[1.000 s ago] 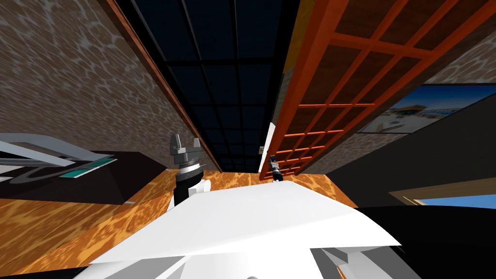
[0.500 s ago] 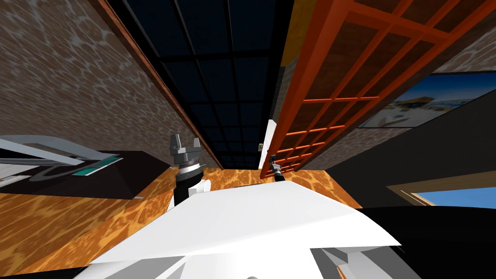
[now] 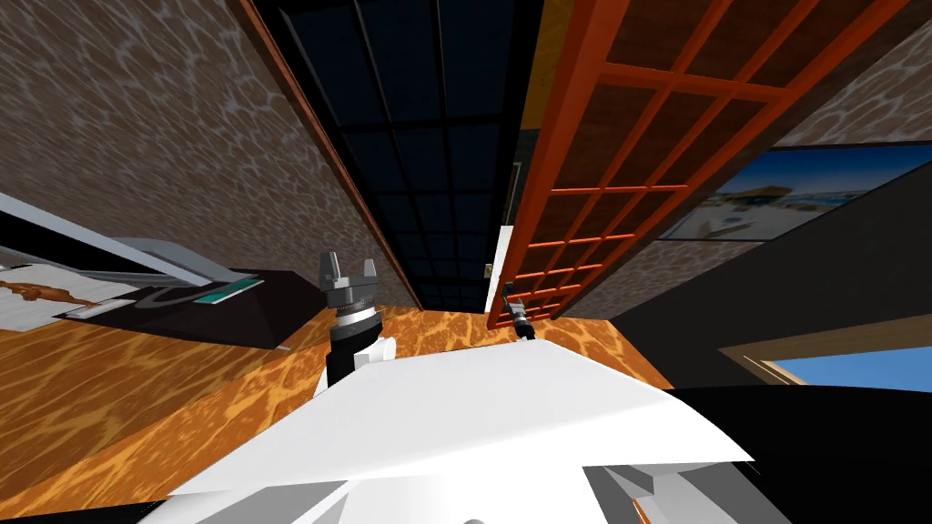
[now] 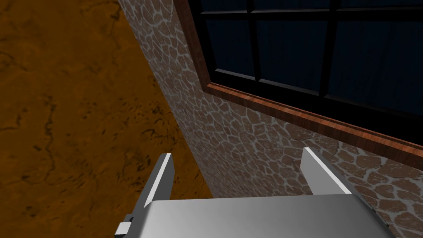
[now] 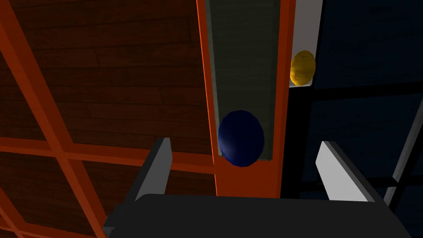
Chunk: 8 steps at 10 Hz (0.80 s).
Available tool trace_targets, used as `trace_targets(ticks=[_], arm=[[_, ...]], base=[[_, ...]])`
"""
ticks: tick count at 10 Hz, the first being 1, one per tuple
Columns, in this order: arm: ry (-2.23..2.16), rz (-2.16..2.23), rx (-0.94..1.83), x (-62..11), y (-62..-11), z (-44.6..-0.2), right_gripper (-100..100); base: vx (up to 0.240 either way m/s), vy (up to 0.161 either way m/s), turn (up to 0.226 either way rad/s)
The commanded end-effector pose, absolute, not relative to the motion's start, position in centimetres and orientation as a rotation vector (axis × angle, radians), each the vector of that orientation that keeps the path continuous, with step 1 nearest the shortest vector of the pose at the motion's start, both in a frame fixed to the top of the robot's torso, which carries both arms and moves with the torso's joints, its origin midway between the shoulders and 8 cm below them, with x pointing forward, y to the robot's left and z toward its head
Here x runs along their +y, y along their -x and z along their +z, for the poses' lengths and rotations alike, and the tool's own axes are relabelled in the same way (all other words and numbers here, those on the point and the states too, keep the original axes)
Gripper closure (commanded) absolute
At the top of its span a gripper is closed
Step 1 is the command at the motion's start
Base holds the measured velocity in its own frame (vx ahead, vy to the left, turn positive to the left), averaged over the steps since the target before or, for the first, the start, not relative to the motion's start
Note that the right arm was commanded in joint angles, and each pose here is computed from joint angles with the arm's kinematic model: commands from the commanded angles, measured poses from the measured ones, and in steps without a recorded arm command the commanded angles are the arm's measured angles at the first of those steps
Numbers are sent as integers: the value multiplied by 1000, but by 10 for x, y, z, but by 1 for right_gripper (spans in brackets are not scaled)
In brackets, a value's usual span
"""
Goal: Pull the door open
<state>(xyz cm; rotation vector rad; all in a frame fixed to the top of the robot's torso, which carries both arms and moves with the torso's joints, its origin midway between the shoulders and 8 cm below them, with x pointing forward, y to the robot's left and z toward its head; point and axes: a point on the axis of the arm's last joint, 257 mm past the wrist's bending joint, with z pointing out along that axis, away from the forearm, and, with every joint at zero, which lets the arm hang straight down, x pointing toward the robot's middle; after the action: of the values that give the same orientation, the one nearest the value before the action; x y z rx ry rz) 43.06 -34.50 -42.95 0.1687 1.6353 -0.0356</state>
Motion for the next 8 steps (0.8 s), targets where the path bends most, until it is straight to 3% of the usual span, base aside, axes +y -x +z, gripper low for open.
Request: trace_targets(ticks=[1, 8], arm=[[-150, -31, 1627, -341, -433, -425, -100], [-6, 1, 1573, -320, -453, -399, -100]], base=[[-136, -45, 9], [-151, -68, 53]])
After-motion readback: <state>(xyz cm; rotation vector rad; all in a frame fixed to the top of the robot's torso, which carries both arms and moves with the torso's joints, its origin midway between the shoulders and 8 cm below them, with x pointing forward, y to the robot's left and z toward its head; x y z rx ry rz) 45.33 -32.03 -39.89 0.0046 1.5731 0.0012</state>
